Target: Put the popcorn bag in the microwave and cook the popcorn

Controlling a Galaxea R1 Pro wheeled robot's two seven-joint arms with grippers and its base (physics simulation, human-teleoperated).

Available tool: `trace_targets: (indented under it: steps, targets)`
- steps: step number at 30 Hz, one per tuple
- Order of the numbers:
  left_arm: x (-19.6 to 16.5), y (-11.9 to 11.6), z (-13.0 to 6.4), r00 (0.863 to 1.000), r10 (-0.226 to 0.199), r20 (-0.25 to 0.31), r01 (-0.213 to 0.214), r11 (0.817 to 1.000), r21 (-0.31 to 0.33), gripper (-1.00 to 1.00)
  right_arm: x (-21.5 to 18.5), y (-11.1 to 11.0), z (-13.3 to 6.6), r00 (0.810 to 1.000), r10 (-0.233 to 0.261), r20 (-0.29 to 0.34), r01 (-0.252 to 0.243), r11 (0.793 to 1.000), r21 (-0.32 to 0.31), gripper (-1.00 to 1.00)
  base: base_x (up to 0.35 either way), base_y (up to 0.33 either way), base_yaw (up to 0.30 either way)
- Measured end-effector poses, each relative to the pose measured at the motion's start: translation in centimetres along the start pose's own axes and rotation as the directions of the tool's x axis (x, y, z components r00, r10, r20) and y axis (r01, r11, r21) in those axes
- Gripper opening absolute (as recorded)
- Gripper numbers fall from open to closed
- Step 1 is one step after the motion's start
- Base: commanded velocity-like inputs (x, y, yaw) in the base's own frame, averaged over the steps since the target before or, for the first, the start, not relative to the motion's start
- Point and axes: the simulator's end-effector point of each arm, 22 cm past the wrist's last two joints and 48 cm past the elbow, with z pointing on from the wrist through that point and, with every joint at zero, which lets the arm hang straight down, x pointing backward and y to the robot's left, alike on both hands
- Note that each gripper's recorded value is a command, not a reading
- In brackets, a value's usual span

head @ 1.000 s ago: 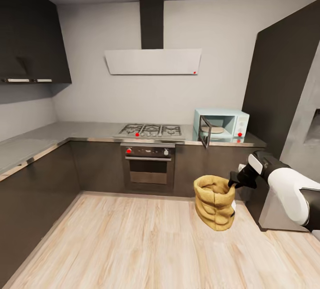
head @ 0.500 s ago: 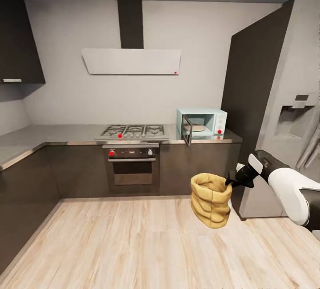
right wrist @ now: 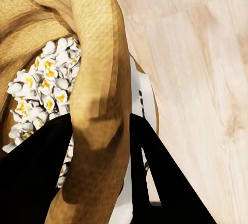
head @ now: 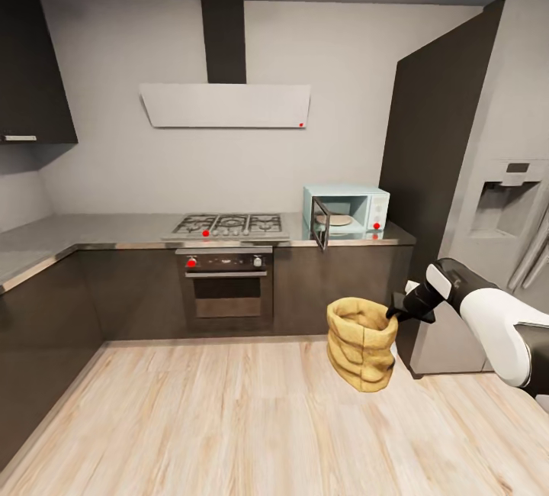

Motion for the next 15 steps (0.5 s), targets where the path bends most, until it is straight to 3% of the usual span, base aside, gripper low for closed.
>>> trace_targets:
  steps: [15]
  targets:
    - [0.06,0.04,-0.01,1.000,-0.002,-0.002,0.002,1.000,0.000,1.00,-0.01,-0.35,-0.14,1.000,0.002,0.001,-0.002,1.000,0.004,-1.00,0.306,0.000,0.000]
